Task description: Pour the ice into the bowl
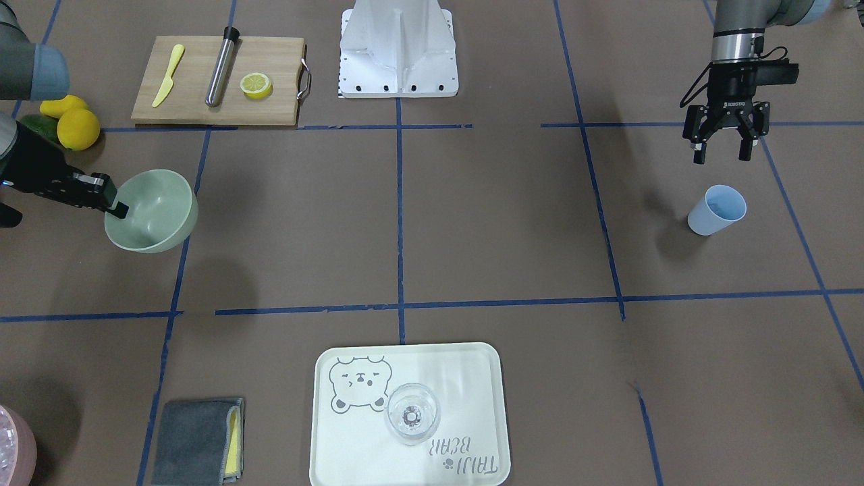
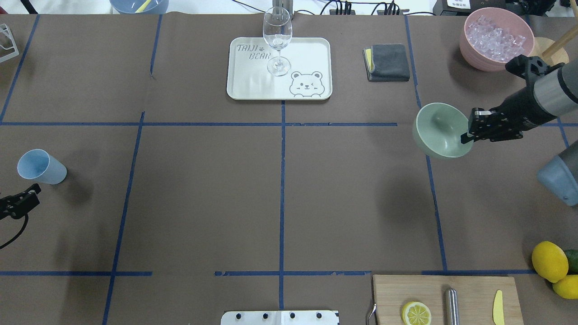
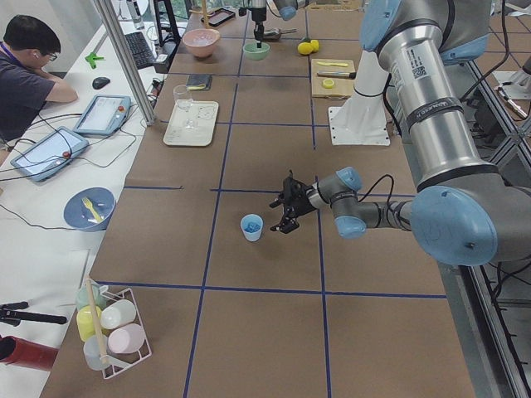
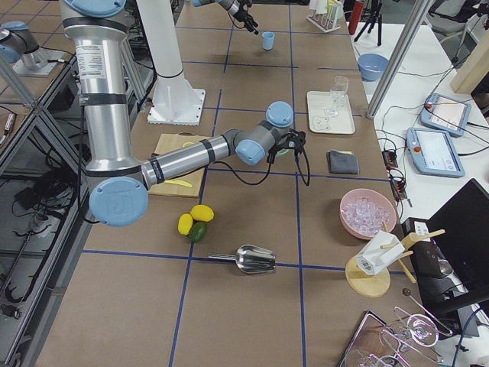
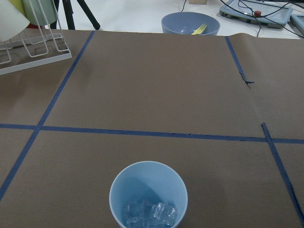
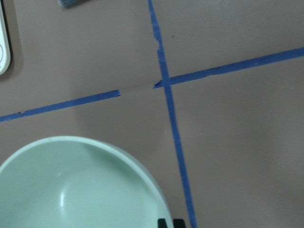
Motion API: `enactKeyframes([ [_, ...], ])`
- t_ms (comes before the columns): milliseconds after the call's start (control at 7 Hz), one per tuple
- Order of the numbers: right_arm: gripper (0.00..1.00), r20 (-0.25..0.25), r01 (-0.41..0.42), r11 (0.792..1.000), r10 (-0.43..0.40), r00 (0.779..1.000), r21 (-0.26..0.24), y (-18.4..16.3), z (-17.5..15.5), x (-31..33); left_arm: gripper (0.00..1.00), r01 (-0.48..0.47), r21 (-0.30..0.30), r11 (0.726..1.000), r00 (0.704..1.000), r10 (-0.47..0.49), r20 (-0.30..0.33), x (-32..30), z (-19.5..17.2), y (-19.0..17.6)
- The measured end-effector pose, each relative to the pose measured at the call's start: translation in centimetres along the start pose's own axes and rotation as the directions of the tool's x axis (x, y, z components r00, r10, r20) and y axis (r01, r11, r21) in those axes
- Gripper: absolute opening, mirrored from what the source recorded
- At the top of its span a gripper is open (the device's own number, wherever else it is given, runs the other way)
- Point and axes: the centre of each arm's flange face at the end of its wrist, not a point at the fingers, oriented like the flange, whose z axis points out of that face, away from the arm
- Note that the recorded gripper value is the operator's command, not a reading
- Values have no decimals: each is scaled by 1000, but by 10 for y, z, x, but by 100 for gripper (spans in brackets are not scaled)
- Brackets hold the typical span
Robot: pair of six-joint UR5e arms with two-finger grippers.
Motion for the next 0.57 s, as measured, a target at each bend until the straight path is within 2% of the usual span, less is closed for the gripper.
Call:
enactKeyframes([
  [286,0,27,-56,997,57,998,-47,18,19,-84,100,-2,62,998,1000,1,5,-1,17,26],
  [571,0,8,-81,994,81,997,-68,37,40,-161,99,6,147,989,1000,-6,0,14,37,38],
])
